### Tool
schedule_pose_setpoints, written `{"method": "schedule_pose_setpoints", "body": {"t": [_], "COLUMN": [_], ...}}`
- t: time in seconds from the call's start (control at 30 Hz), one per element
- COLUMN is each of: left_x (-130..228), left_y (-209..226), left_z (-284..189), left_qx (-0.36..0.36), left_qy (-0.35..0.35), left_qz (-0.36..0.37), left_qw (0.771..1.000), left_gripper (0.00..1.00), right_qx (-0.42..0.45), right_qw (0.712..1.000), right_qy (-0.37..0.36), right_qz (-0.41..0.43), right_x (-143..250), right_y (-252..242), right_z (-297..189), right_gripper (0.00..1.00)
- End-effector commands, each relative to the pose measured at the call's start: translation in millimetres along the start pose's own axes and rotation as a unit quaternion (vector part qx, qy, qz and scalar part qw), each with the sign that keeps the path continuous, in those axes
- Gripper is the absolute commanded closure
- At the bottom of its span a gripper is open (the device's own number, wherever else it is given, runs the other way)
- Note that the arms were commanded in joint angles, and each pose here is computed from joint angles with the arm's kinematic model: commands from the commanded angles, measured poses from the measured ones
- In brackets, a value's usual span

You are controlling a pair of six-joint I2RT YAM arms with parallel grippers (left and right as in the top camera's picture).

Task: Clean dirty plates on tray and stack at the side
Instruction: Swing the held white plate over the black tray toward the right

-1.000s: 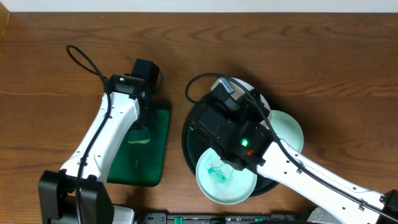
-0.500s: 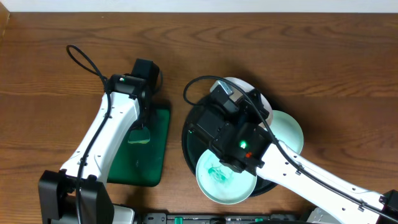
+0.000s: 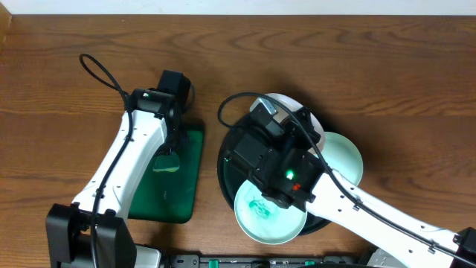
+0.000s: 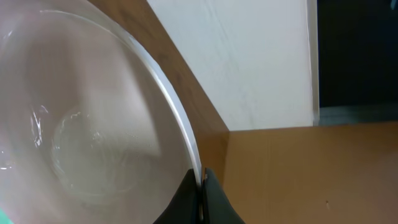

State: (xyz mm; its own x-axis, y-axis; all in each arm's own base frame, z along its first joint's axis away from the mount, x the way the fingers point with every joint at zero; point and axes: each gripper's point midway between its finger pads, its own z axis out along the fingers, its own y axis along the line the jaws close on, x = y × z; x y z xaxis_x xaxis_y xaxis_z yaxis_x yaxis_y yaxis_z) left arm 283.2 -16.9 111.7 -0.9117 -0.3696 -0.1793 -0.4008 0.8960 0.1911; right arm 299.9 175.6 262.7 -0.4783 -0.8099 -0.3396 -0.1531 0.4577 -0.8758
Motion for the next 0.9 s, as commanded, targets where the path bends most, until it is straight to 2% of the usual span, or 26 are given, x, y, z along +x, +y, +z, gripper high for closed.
{"method": "schedule_pose_setpoints", "body": {"t": [0.0, 0.1, 0.3, 0.4, 0.5, 0.57, 0.67, 0.73, 0.87], "left_x": [0.8, 3.1, 3.5, 3.1, 2.8, 2.5, 2.2, 1.9, 1.3], "left_y": [2.7, 1.5, 0.7, 0.5, 0.2, 0.0, -0.2, -0.4, -0.9], "left_z": [0.0, 0.0, 0.0, 0.0, 0.0, 0.0, 0.0, 0.0, 0.0], "left_qx": [-0.001, 0.003, 0.005, 0.005, 0.006, 0.006, 0.007, 0.007, 0.008], "left_qy": [0.001, 0.007, 0.008, 0.007, 0.007, 0.006, 0.005, 0.005, 0.004], "left_qz": [0.003, 0.006, 0.005, 0.005, 0.005, 0.005, 0.004, 0.004, 0.004], "left_qw": [1.0, 1.0, 1.0, 1.0, 1.0, 1.0, 1.0, 1.0, 1.0], "left_gripper": [0.93, 0.93, 0.93, 0.93, 0.93, 0.93, 0.93, 0.93, 0.93], "right_qx": [-0.029, -0.003, -0.001, -0.029, -0.006, -0.043, -0.04, -0.083, -0.18], "right_qw": [0.999, 1.0, 0.999, 0.999, 0.998, 0.997, 0.995, 0.991, 0.96], "right_qy": [-0.01, 0.002, 0.016, 0.016, 0.016, 0.019, 0.033, 0.04, 0.094], "right_qz": [0.025, 0.029, 0.04, 0.04, 0.061, 0.058, 0.082, 0.096, 0.193], "right_x": [-4.4, 4.3, 10.7, 7.3, 10.9, 9.0, 17.3, 17.8, 29.3], "right_y": [7.4, 0.0, -1.8, 7.5, -1.7, 9.8, 5.9, 19.6, 43.3], "right_z": [-3.5, -4.0, 1.7, 5.2, 2.1, 6.5, 8.4, 10.3, 26.8], "right_gripper": [0.99, 0.99, 0.99, 0.99, 0.99, 0.99, 0.98, 0.99, 0.99]}}
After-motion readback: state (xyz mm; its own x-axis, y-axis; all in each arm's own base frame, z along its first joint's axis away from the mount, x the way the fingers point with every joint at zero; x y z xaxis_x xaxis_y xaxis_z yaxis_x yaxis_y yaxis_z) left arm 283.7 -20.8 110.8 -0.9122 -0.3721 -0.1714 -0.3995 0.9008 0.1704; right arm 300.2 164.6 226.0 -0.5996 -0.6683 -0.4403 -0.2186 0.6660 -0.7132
